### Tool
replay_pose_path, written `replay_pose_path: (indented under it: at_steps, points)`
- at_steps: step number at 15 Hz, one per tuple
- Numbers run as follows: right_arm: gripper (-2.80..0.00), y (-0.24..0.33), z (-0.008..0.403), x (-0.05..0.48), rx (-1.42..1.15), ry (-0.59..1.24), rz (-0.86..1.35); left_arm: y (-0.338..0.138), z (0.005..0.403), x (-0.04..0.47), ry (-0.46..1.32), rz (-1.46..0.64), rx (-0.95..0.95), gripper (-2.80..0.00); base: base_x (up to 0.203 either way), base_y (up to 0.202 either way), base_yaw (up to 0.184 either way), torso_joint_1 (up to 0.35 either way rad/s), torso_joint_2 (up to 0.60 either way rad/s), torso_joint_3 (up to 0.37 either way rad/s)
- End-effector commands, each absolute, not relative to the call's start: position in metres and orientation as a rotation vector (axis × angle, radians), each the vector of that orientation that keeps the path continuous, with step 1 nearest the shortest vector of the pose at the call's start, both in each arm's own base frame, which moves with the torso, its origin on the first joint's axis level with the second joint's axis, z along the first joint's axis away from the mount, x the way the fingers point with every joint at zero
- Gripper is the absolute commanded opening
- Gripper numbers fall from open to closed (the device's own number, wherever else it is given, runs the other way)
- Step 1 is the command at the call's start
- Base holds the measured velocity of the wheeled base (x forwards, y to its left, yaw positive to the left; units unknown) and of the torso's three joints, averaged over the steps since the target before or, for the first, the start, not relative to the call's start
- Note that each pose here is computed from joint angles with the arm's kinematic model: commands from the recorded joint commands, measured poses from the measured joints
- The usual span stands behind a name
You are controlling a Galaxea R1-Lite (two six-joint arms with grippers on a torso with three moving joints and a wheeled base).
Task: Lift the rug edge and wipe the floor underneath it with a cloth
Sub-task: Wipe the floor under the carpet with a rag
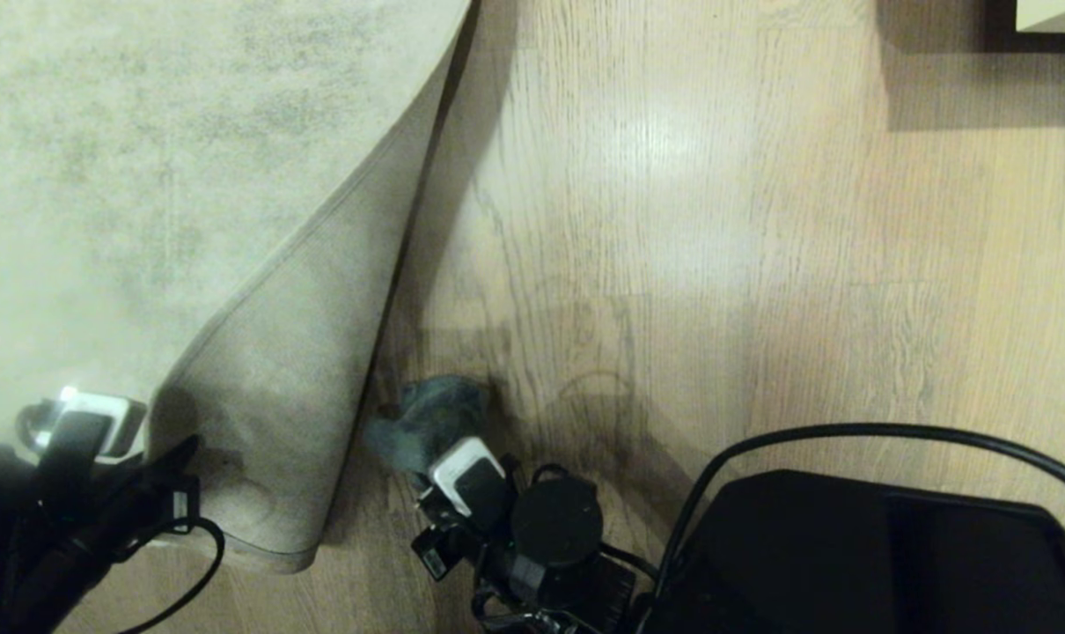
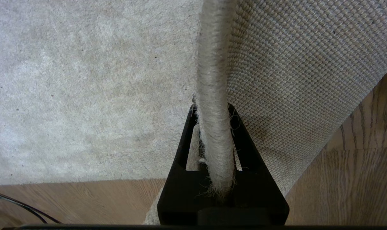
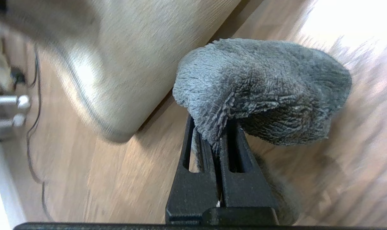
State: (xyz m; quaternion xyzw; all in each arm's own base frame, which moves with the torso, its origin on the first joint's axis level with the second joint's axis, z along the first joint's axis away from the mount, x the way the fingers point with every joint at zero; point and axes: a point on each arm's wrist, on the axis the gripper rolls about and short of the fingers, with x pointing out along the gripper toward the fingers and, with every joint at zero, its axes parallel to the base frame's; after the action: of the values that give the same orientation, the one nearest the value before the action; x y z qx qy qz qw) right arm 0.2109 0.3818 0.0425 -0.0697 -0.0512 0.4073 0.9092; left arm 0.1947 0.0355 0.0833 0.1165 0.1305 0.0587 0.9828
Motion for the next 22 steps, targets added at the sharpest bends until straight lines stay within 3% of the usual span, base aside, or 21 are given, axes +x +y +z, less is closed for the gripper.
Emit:
replay_pose_path:
  at_steps: [1,10,22]
  points:
    - [-2.80,0.388,0.023,0.207,-0.165,-0.082,0.857,0.036,0.088,0.196,0.215,0.126,0.241,-2.80,0.000,0.000,0.000,0.000,0.00,0.000]
    - [-2.80,0.395,-0.016,0.211,-0.197,-0.028,0.869,0.036,0.088,0.196,0.215,0.126,0.241,-2.80,0.000,0.000,0.000,0.000,0.00,0.000]
    - [-2.80,0.403,-0.031,0.216,-0.179,-0.018,0.867,0.036,0.087,0.196,0.220,0.138,0.242,-2.80,0.000,0.000,0.000,0.000,0.00,0.000]
